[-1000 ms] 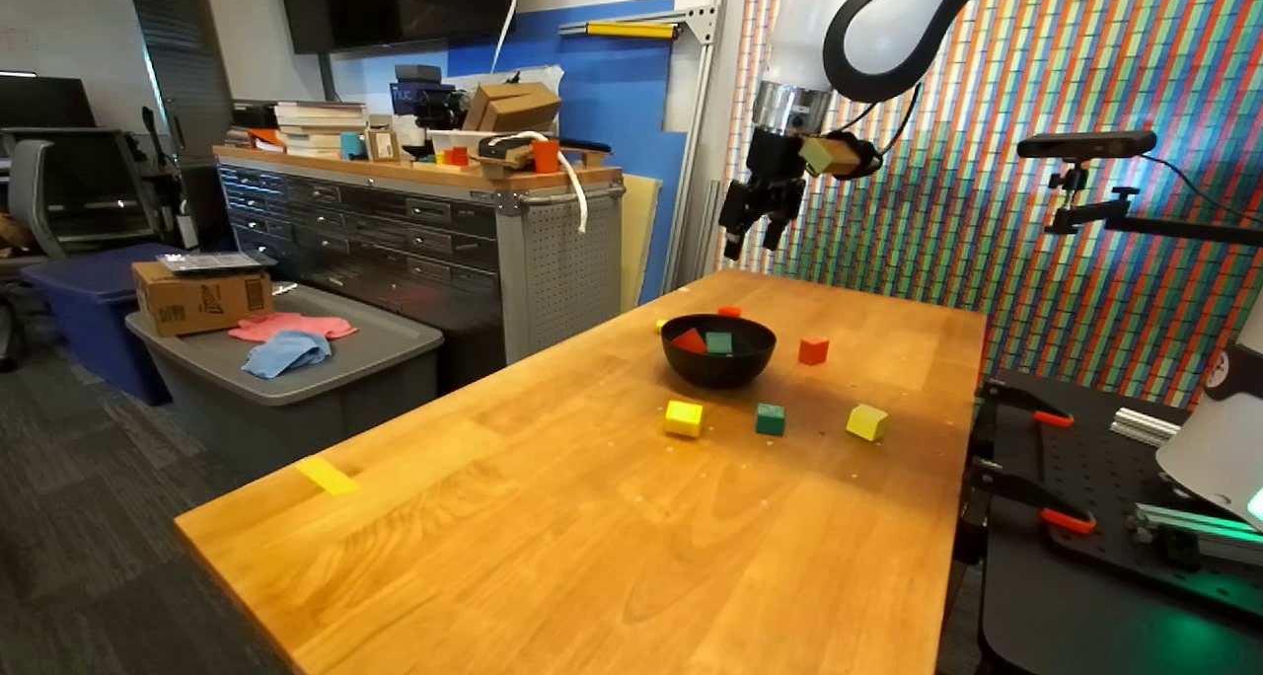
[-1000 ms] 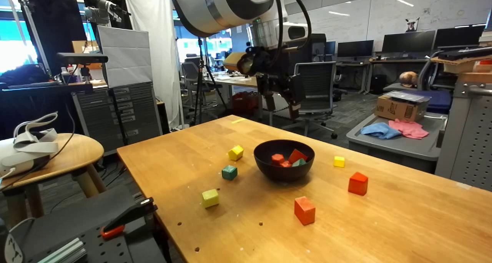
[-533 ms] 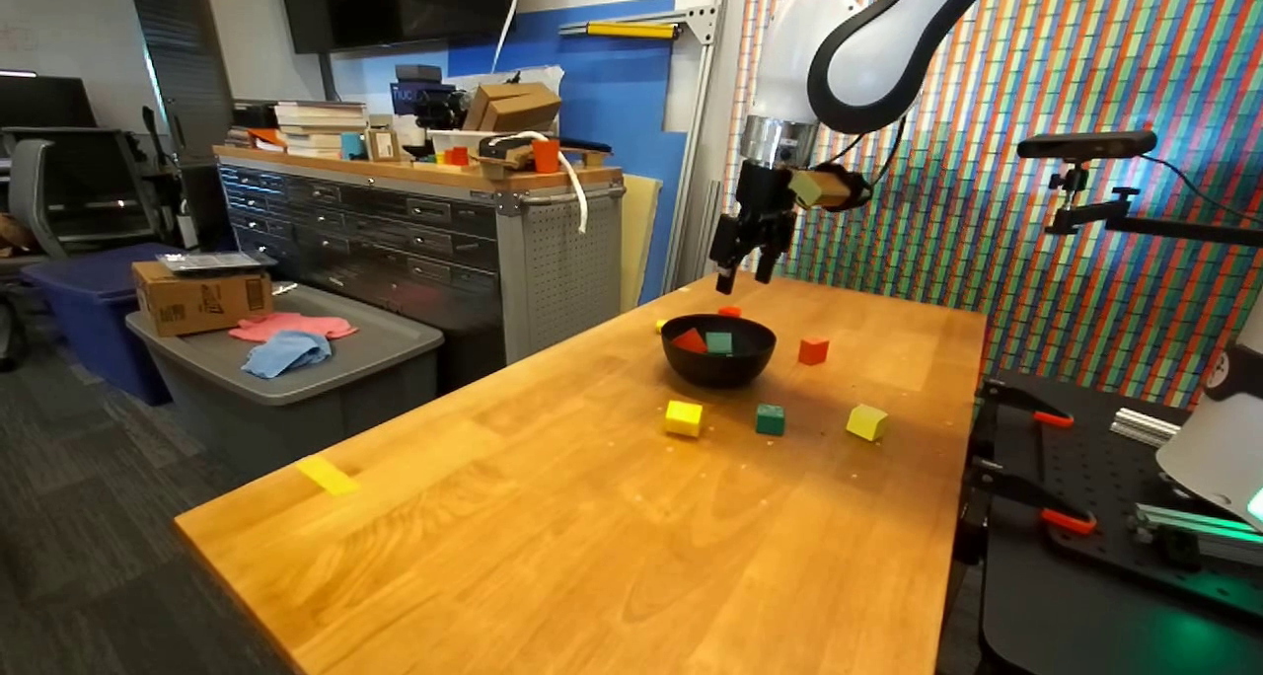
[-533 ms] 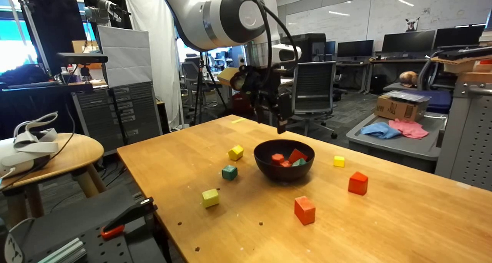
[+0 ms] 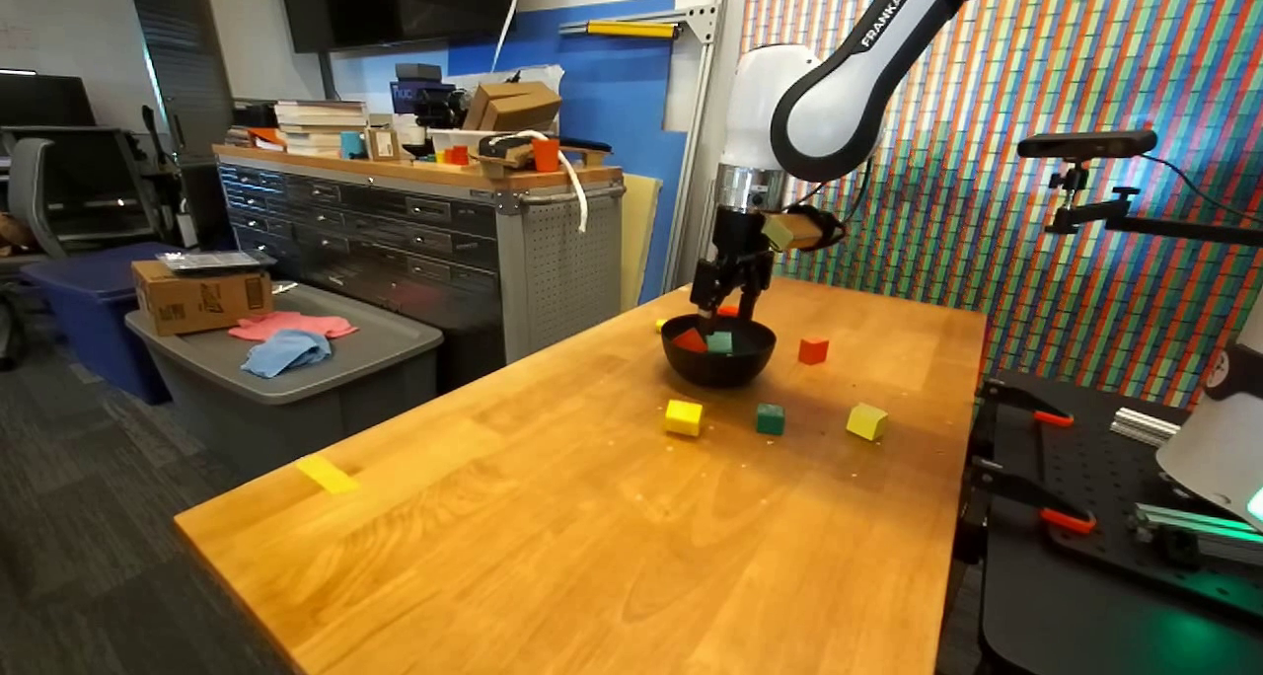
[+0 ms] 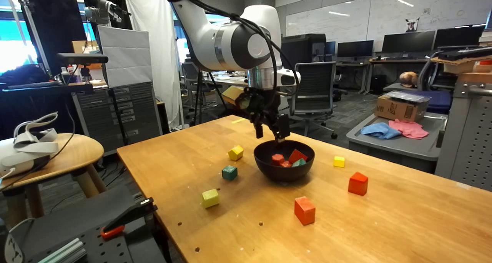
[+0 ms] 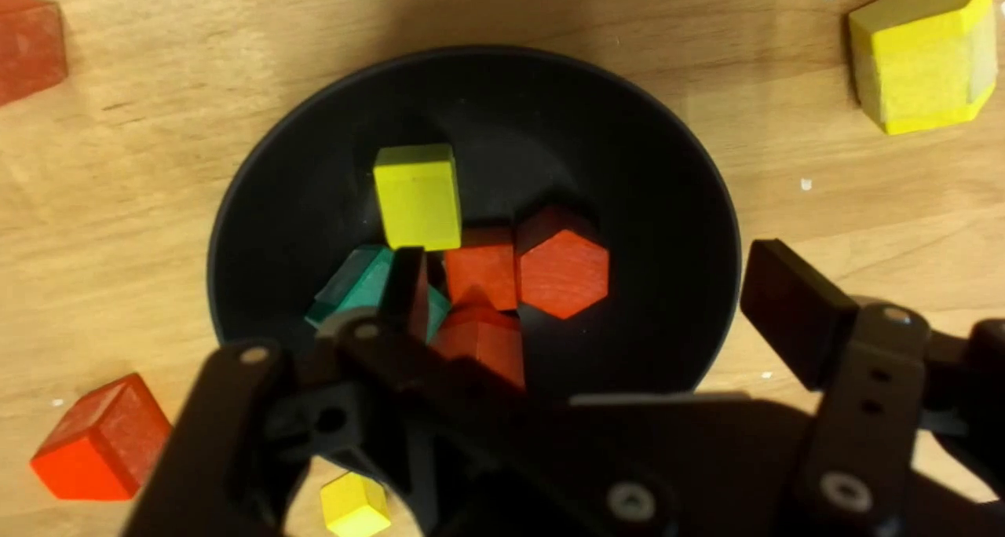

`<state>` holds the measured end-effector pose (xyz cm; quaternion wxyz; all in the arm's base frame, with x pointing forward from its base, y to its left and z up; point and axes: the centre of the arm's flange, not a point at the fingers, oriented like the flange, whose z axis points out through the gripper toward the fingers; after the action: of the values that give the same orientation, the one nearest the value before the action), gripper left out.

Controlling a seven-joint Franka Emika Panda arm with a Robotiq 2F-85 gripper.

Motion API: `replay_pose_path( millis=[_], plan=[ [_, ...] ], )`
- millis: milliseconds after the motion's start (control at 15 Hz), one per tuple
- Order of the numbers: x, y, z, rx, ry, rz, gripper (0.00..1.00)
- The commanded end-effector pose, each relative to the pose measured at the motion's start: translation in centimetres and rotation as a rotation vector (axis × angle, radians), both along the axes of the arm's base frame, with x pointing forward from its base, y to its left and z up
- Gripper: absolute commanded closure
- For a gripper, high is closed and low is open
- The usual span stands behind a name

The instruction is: Take the blocks from the black bowl one at a time and place them on the table

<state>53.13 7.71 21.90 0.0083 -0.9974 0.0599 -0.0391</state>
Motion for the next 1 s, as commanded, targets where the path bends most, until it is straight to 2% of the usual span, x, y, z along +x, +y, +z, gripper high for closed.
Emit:
replay_pose_path(
  millis=[0,133,667,933],
  plan=[
    [0.1,0.0,-0.1,0.0,0.0,0.001,0.0],
    [0.7,0.0,-0.3,-0.018,-0.015,-0.022,0.0],
    [6.2,0.6,-4.4,0.051,0.079,-0.1,0.0],
    [7.9,0.6,-5.9,0.043,0.1,-0.126,0.0]
  ],
)
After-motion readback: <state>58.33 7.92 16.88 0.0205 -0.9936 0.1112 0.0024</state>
